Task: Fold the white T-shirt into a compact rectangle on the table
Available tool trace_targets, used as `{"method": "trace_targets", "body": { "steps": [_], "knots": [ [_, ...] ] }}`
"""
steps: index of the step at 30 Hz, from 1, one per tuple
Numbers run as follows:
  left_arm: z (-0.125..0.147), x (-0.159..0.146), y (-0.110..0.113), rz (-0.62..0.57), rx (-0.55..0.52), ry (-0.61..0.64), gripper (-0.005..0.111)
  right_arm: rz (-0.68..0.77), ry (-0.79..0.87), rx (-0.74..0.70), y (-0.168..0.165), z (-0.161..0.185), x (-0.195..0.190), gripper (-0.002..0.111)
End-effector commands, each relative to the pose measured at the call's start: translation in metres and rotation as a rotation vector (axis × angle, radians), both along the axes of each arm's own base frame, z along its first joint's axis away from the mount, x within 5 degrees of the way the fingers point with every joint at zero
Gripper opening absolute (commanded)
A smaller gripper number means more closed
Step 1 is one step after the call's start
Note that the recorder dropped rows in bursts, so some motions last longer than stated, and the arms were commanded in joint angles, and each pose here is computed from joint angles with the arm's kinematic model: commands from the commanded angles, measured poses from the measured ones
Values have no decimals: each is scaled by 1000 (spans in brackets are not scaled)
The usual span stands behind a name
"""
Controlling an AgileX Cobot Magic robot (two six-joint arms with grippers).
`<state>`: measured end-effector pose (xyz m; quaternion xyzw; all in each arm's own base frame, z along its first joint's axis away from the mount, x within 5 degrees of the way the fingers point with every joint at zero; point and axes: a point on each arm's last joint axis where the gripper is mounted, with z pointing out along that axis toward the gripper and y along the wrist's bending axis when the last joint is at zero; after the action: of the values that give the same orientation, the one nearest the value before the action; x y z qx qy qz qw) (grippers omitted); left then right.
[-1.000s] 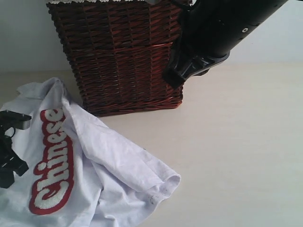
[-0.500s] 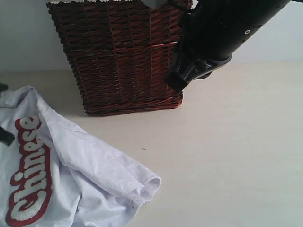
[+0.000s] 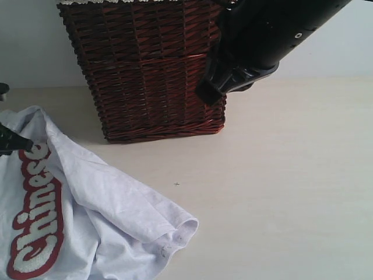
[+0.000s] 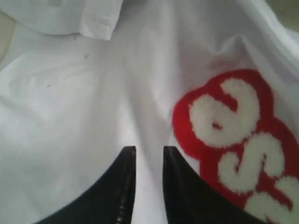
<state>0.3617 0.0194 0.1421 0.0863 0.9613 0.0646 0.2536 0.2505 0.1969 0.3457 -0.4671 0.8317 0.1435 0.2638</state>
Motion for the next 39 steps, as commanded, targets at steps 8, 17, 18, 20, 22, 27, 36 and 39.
{"method": "trace_targets", "body": {
  "steps": [8,17,18,20,22,27,36,39],
  "knots": [
    [-19,87,17,82,-42,-154,12,-35,-91,62,3,4,9,0],
    [-33,120,21,16,25,-197,10,-35,-122,71,4,5,11,0],
    [-30,125,21,12,28,-216,10,-35,-122,71,4,5,11,0],
    [-25,133,22,10,31,-247,10,-35,-123,69,4,5,11,0],
    [-17,142,22,8,32,-289,10,-35,-124,68,4,5,11,0],
    [-9,152,23,20,44,-294,10,-34,-128,62,3,5,12,0],
    [51,102,50,48,150,-96,0,-34,-140,51,2,5,12,0],
    [24,72,52,14,-3,20,0,-32,-134,48,2,5,12,0]
  ]
}}
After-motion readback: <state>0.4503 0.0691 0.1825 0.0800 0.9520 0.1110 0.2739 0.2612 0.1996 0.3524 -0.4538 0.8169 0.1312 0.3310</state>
